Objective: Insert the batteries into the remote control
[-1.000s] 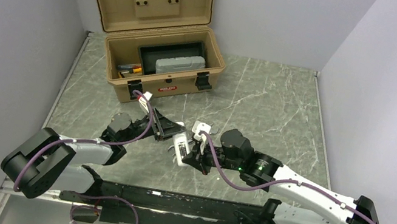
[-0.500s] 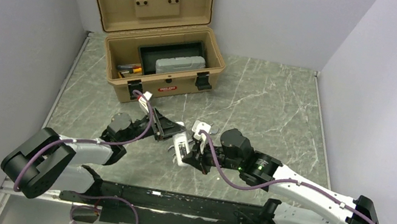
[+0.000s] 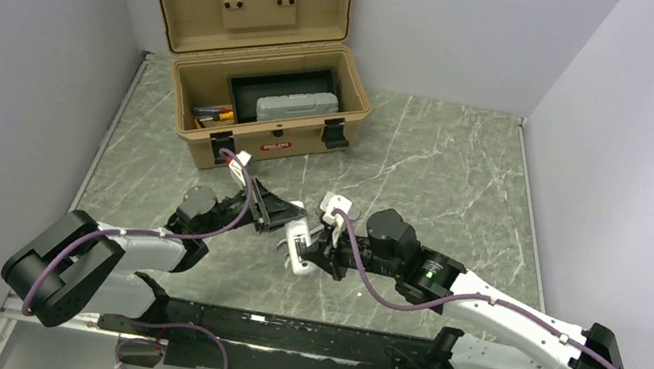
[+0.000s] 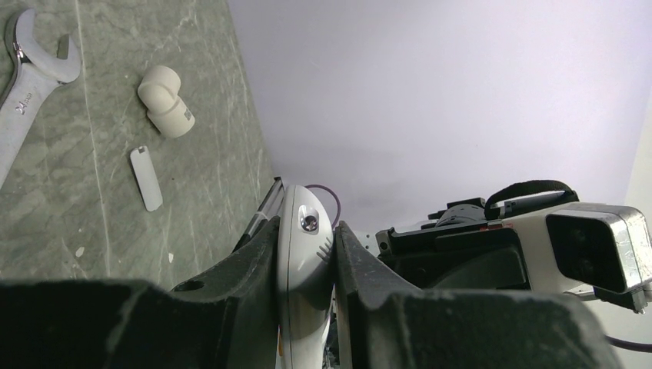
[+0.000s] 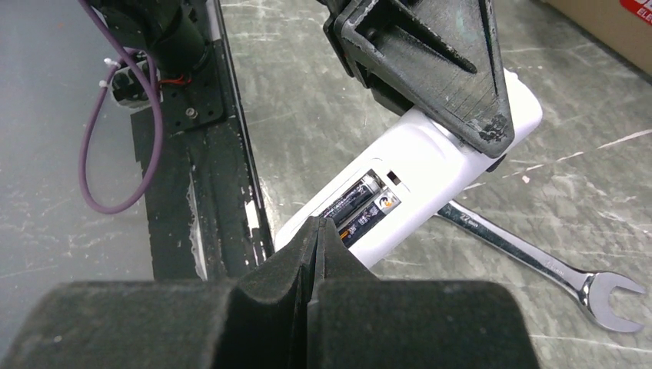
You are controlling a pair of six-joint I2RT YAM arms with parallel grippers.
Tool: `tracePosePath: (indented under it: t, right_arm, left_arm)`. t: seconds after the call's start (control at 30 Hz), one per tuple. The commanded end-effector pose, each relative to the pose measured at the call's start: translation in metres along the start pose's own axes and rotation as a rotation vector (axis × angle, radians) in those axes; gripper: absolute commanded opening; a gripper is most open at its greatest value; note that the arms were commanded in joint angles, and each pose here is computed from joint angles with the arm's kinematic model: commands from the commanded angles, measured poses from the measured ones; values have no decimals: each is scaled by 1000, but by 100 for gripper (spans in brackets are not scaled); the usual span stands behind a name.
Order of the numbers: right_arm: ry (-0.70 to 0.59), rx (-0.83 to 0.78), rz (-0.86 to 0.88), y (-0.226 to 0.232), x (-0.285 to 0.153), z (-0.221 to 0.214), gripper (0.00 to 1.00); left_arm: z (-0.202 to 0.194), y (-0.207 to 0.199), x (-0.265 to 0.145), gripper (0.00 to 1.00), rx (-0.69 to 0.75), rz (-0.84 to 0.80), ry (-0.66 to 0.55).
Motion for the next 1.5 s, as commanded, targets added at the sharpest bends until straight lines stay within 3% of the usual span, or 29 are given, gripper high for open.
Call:
tracePosePath:
  t: [0.0,0.23,0.43,0.7,0.83,0.93,1.0,1.13,1.47]
  right_arm:
    - [-71,-20,-9,-3,1,18,0]
    - [-108,-22,-18,-1,-10,24,0]
    - [-191,30,-138,-14,-22,33,2]
    - [-188,331,-285,-53,-36,18,2]
    - [-180,328,-173,-41,-35,16,12]
    - [-204,334,-94,-32,-32,17,31]
    - [-225,344,-62,-28,-31,17,50]
    - [-243,368,-89,-31,-32,14,67]
    - [-242,456,-41,-29,-21,3,81]
  left_arm:
    - [2,-25,4,0,44,-103,4]
    - [1,-23,3,0,43,-98,1]
    - [1,-21,3,0,41,-98,1]
    - [-1,-28,2,0,91,-116,21]
    - [0,-27,2,0,104,-98,16]
    - [0,-27,2,0,108,-96,12]
    - [1,-28,2,0,109,-100,11]
    - [0,-30,2,0,108,-110,14]
    - [0,-36,3,0,128,-127,21]
Point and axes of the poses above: each gripper's point midway between its finger pads, its own x axis out along the fingers, its own y axis along the line the jaws close on, z = x × y, the point moved 4 cm from there along -x, back along the fingers, and after that the axes turned 4 degrees about -x, right-handed, at the moved point
